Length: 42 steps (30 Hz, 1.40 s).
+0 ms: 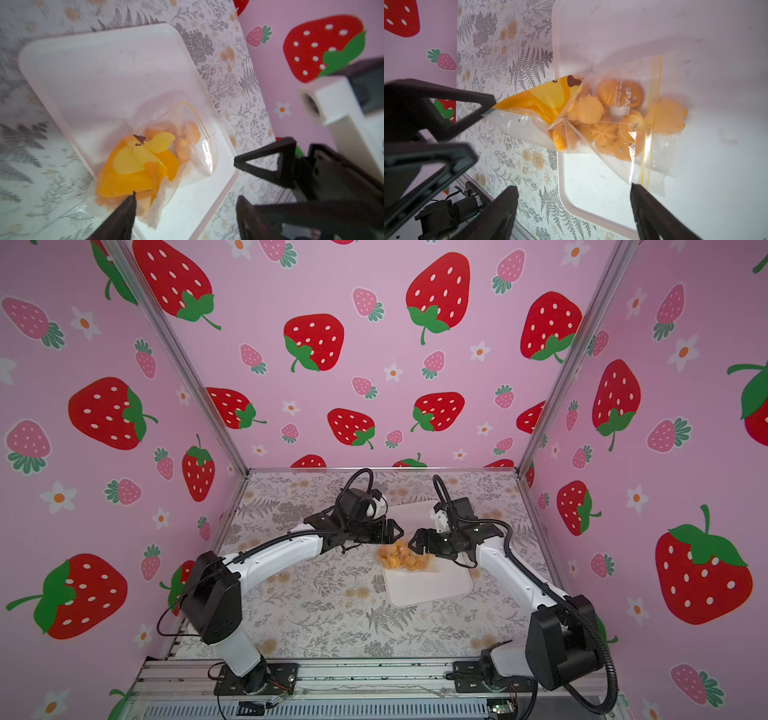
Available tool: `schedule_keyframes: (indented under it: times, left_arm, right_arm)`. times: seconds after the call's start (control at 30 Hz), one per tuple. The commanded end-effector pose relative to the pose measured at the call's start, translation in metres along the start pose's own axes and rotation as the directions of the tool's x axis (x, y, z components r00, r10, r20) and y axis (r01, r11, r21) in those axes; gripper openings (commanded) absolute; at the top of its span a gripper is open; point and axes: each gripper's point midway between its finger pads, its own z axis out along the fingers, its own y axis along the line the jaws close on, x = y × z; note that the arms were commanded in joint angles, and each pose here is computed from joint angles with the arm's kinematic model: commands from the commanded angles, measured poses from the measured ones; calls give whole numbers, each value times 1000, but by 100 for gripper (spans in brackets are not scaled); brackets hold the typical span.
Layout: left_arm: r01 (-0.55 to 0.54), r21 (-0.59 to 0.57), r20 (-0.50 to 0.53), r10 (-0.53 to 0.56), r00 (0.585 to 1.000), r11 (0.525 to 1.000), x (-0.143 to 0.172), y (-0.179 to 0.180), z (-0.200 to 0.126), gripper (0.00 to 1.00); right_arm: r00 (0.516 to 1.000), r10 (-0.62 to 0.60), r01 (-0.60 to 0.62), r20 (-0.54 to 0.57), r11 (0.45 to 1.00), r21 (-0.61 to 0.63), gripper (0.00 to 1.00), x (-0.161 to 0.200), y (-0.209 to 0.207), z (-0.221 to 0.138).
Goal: Pour cookies out of the ziploc bag
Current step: 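Pour the cookies out of the ziploc bag onto the tray.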
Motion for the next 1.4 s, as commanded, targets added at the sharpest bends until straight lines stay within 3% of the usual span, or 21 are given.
schedule_keyframes:
  times: [0.0,0.23,0.43,0.67,1.0,1.37]
  left_arm:
    - [27,-67,85,-21,996,997,-8,21,-32,99]
    - [194,-141,100,-182,978,971,32,89,-59,99]
    - [289,-164,95,-277,956,943,57,121,-62,99]
    - [318,-150,81,-309,948,936,63,127,-54,99]
    - [324,-121,53,-320,946,938,64,125,-43,99]
    - [291,-11,36,-291,956,957,54,106,-35,99]
  right_arm:
    - [996,-86,87,-10,995,54,88,-6,12,3]
    - [966,-243,255,-84,948,192,84,-7,38,28]
    - [946,-283,320,-162,900,295,76,-5,42,48]
    - [935,-280,343,-218,870,354,54,-6,34,72]
    - [944,-274,320,-182,893,315,0,-13,48,70]
    - [969,-236,246,-76,953,176,0,-27,80,24]
